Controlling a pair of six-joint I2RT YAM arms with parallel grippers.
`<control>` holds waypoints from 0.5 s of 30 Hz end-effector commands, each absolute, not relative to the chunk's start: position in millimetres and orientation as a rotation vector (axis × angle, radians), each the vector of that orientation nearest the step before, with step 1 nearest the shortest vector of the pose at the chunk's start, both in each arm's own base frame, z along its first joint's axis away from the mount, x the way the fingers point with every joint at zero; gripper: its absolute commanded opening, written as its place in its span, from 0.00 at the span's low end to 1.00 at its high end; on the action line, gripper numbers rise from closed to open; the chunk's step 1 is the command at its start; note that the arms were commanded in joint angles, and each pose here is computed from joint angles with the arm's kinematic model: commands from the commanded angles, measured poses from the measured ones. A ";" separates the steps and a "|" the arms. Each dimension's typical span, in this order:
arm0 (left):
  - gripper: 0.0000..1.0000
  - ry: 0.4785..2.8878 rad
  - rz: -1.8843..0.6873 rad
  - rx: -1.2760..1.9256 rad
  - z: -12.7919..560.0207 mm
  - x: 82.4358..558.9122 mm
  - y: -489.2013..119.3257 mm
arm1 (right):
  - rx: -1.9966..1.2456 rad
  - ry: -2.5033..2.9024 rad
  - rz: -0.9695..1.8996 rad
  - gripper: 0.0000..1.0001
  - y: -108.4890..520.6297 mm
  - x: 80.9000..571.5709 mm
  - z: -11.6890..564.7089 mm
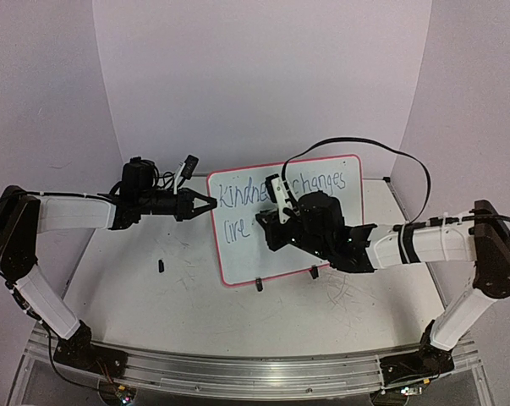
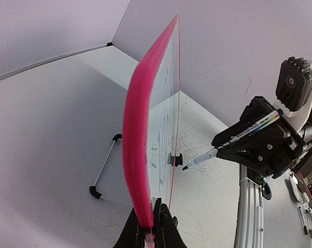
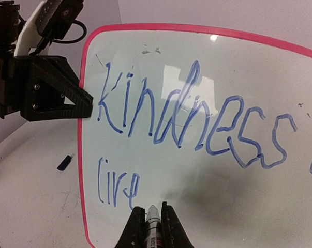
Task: Write a sentence on the whiteboard
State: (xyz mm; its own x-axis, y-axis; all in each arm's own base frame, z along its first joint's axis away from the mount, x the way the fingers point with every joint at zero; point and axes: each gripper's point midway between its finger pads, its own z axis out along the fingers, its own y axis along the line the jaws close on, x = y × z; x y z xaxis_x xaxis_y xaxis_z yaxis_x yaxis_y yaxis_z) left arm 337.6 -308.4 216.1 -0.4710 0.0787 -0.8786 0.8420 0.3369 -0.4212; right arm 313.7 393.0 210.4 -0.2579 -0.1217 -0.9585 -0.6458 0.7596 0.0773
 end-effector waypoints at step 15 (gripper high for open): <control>0.00 1.751 -1.102 0.879 223.3 342.8 -309.5 | -0.449 1.733 0.555 0.00 395.9 335.2 232.3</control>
State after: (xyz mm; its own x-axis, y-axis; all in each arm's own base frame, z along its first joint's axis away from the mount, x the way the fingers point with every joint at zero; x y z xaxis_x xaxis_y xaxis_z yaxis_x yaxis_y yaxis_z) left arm 337.5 -308.5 216.1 -0.4711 0.0791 -0.8785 0.8421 0.3366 -0.4213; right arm 323.0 398.0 207.6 -0.2657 -0.0842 -0.9604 -0.6170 0.7803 0.1023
